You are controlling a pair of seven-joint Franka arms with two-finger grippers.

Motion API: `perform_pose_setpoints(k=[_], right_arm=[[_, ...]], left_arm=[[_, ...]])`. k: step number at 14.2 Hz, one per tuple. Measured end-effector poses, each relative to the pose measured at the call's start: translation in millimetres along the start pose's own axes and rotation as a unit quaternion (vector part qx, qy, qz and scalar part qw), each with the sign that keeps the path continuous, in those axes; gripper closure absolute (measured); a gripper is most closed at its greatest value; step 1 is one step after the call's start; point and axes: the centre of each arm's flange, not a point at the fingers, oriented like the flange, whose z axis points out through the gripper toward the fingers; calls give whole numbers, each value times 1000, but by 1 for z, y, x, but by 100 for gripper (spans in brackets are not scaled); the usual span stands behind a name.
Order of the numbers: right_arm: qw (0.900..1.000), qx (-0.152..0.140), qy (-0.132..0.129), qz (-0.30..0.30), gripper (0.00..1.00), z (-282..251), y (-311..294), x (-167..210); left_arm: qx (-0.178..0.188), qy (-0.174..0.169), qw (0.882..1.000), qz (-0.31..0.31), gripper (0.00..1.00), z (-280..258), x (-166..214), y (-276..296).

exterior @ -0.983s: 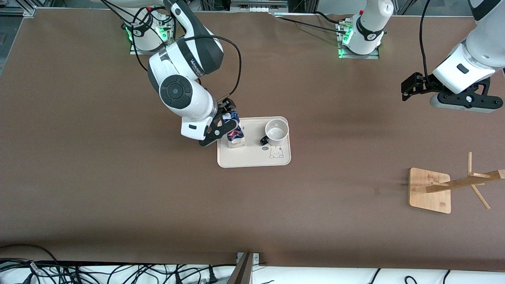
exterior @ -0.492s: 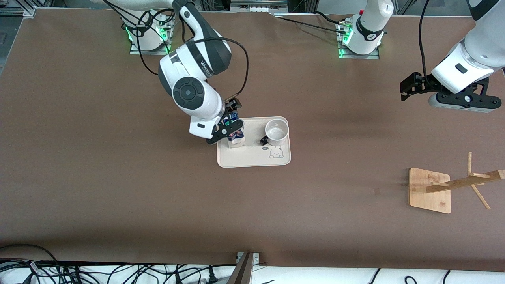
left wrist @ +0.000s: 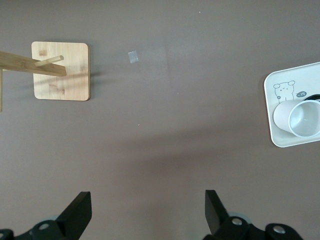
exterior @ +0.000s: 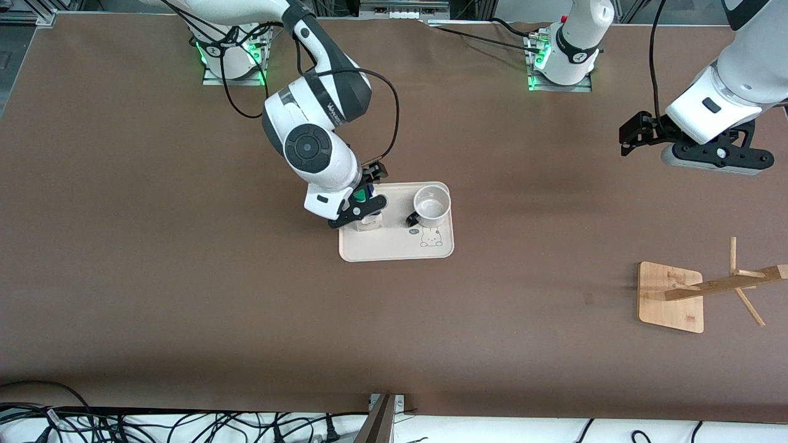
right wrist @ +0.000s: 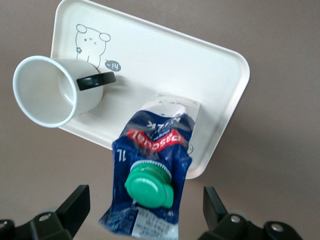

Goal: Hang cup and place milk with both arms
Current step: 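Close the right gripper on the milk carton's top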

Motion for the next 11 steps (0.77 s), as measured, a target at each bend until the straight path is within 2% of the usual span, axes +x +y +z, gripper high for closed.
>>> perform_pose_setpoints(k=[9, 11], right_arm=[[1000, 6, 6, 15, 0, 7, 4, 6], [1000, 6, 6, 15, 4, 7, 4, 6]], left_arm=[[0, -1, 1000, 3, 0, 0, 0, 3], [0, -1, 1000, 3, 0, 0, 0, 4]])
